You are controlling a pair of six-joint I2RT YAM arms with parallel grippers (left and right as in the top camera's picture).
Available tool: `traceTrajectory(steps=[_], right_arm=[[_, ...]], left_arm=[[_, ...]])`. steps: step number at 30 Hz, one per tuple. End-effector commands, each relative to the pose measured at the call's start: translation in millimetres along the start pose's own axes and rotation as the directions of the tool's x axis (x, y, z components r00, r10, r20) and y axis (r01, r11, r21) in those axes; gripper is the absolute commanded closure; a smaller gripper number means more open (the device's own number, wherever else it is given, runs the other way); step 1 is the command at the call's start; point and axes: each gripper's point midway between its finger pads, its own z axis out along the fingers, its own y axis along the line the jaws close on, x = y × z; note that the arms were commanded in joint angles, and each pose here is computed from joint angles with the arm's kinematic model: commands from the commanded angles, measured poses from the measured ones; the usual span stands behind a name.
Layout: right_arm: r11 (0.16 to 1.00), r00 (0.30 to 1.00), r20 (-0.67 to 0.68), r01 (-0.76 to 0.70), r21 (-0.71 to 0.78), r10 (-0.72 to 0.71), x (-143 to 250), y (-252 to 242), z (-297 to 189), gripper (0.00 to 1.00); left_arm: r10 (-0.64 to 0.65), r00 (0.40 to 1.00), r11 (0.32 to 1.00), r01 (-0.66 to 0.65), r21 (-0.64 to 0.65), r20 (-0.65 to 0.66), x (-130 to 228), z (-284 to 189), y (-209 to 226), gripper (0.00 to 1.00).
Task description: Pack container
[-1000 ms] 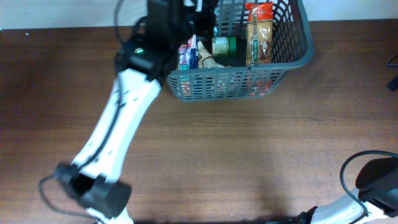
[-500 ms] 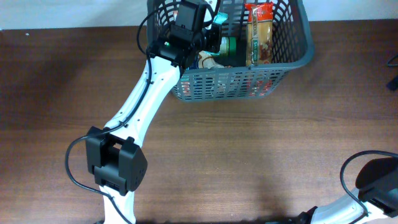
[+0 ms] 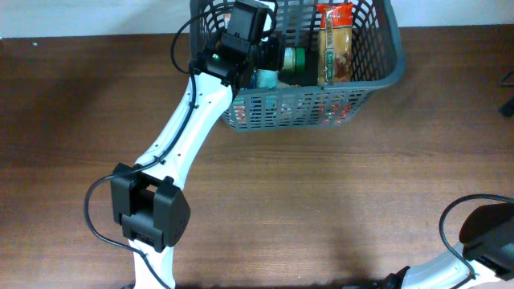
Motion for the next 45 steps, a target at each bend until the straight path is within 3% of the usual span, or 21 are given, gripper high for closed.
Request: traceTrajectory(steps=[1, 8, 11, 13, 19, 23, 30, 39, 45], right_arm=[[1.0, 1.0, -0.007, -0.005, 0.001, 0.005, 1, 0, 2, 0.01], [1.0, 1.0, -0.007, -0.005, 0.001, 0.005, 1, 0, 2, 0.01], [1.0, 1.0, -0.007, -0.005, 0.001, 0.005, 1, 0, 2, 0.01], [1.0, 1.0, -0.007, -0.005, 0.001, 0.005, 1, 0, 2, 0.01], [1.0, 1.0, -0.007, -0.005, 0.001, 0.005, 1, 0, 2, 0.01], [1.0, 1.0, -0.007, -0.005, 0.001, 0.005, 1, 0, 2, 0.01], [1.0, 1.0, -0.007, -0.005, 0.001, 0.005, 1, 0, 2, 0.01], [1.0, 1.0, -0.007, -0.005, 0.001, 0.005, 1, 0, 2, 0.01], [1.0, 1.0, -0.007, -0.005, 0.001, 0.005, 1, 0, 2, 0.01]], left_arm=[[0.002, 0.999, 1.0, -0.002, -0.006, 0.036, -13, -7, 0, 0.3], [-0.003, 0.989, 1.0, 0.004, -0.003, 0.146, -59, -45, 5, 0.24], [-0.01, 0.981, 1.0, 0.015, -0.025, 0.192, -81, -79, 15, 0.13], [-0.006, 0.974, 0.998, 0.021, -0.062, 0.227, -94, -113, 30, 0.0], [-0.049, 0.954, 0.985, 0.095, -0.143, 0.295, -108, -211, 81, 0.01], [-0.092, 0.957, 0.962, 0.157, -0.224, 0.277, -87, -272, 117, 0.01], [-0.162, 0.963, 0.922, 0.225, -0.316, 0.215, -46, -326, 148, 0.01], [-0.187, 0.962, 0.905, 0.248, -0.347, 0.199, 1, -400, 133, 0.01], [-0.202, 0.966, 0.902, 0.248, -0.353, 0.161, 50, -449, 112, 0.01]])
